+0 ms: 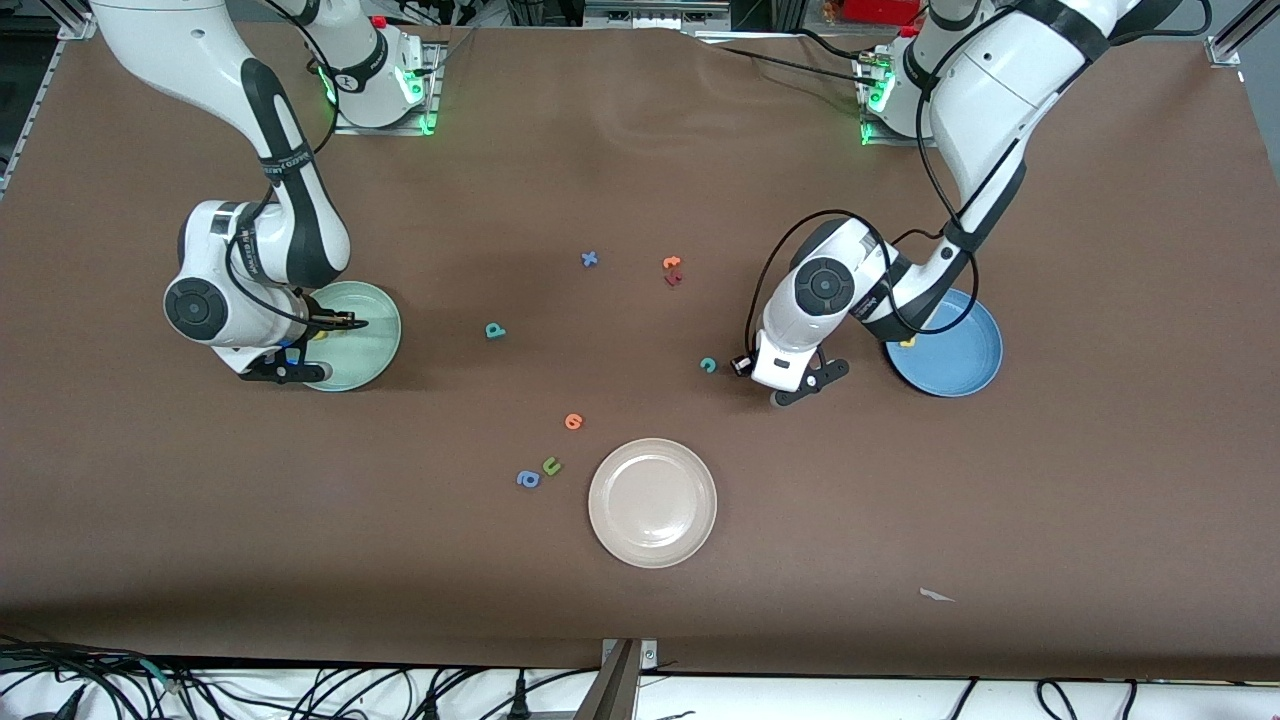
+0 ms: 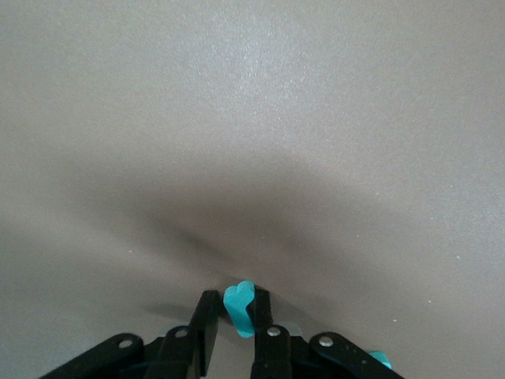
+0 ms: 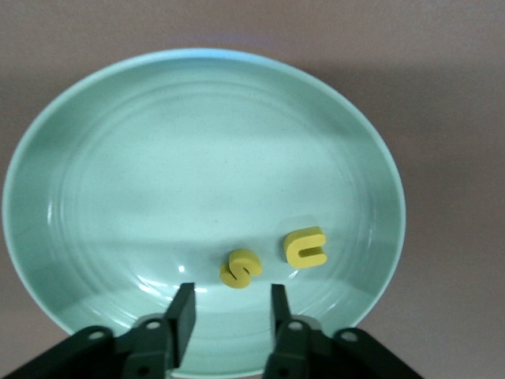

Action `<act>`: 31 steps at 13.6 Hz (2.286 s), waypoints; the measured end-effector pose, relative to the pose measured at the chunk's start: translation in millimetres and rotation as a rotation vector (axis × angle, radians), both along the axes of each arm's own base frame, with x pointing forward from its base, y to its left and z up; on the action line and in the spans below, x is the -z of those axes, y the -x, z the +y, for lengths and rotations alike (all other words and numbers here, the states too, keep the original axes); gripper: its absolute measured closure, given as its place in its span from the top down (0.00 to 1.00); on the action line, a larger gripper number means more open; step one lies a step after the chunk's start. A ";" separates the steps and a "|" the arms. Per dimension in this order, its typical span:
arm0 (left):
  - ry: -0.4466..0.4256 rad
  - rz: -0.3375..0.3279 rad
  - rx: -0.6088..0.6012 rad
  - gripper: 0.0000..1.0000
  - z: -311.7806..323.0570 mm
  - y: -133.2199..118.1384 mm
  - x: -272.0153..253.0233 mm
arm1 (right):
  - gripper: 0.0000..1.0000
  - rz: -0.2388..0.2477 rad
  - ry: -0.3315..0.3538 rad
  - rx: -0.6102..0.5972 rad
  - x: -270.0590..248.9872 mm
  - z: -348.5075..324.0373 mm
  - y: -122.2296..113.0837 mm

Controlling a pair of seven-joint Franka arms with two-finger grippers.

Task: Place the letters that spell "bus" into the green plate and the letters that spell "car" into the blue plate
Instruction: 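Release the s onto the green plate while the left gripper carries the r, then release the r onto the blue plate while the right gripper grasps the p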

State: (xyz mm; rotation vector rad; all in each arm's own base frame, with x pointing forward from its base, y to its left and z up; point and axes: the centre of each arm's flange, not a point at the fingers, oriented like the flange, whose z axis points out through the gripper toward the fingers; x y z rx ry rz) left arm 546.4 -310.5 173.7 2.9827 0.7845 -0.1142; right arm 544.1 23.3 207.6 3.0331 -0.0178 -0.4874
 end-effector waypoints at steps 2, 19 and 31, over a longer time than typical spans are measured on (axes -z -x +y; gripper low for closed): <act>-0.001 -0.001 -0.002 0.24 1.1 -1.1 0.0 | 0.70 0.014 -0.012 0.007 -14.7 6.2 -1.7; -0.142 0.372 0.422 0.18 157.1 -41.4 -58.8 | 0.99 -0.158 -0.007 0.483 5.6 247.1 27.4; -0.037 0.250 0.580 0.74 228.0 -3.7 -50.2 | 0.98 -0.229 0.018 0.730 32.8 226.6 43.5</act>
